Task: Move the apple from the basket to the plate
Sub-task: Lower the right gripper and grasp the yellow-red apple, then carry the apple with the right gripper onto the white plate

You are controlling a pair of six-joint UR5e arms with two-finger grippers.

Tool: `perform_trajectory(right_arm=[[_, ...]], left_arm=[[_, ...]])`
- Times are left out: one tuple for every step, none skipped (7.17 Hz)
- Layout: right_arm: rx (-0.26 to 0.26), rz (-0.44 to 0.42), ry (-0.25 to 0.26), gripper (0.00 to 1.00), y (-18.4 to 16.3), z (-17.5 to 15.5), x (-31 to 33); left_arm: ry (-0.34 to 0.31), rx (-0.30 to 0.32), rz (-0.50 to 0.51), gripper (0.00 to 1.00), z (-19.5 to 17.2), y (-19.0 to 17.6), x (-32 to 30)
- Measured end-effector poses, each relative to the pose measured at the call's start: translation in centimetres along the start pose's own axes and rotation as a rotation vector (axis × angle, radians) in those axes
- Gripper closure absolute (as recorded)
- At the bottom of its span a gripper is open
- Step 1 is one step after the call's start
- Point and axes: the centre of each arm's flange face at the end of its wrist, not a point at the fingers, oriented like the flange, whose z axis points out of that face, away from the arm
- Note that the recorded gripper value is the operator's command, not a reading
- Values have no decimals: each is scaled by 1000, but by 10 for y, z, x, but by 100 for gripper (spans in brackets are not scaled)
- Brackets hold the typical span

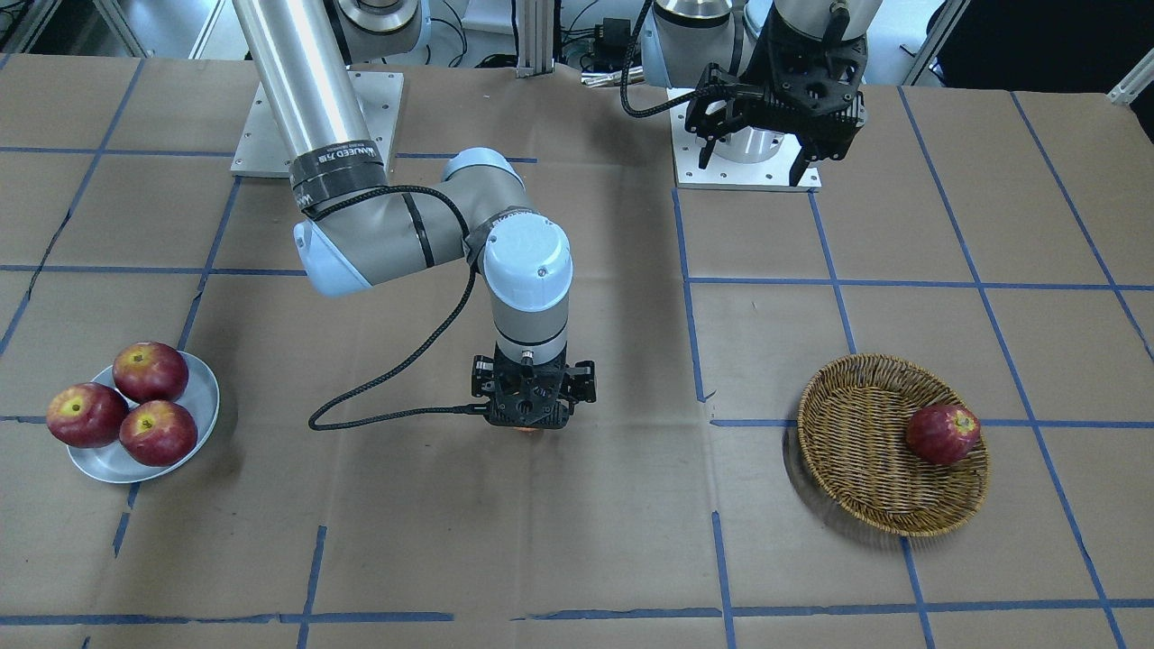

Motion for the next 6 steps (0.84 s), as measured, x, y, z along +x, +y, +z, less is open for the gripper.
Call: perform_trajectory(right_arm=[[-8,-1,6,28,1,6,0],[-15,-1,11,48,3,10,2],[-18,-2,13,54,3,11,3],[-17,-3,12,55,1,9,5],[-8,-1,7,55,-3,2,8],[9,3,-2,54,-7,-18,12]], left_arm=[[0,0,0,1,0,0,0],[0,0,0,1,0,0,0],[0,1,-1,1,0,0,0],[0,1,-1,1,-1,0,0],[0,2,0,1,-1,0,-1],[0,3,2,1,-1,0,-1]])
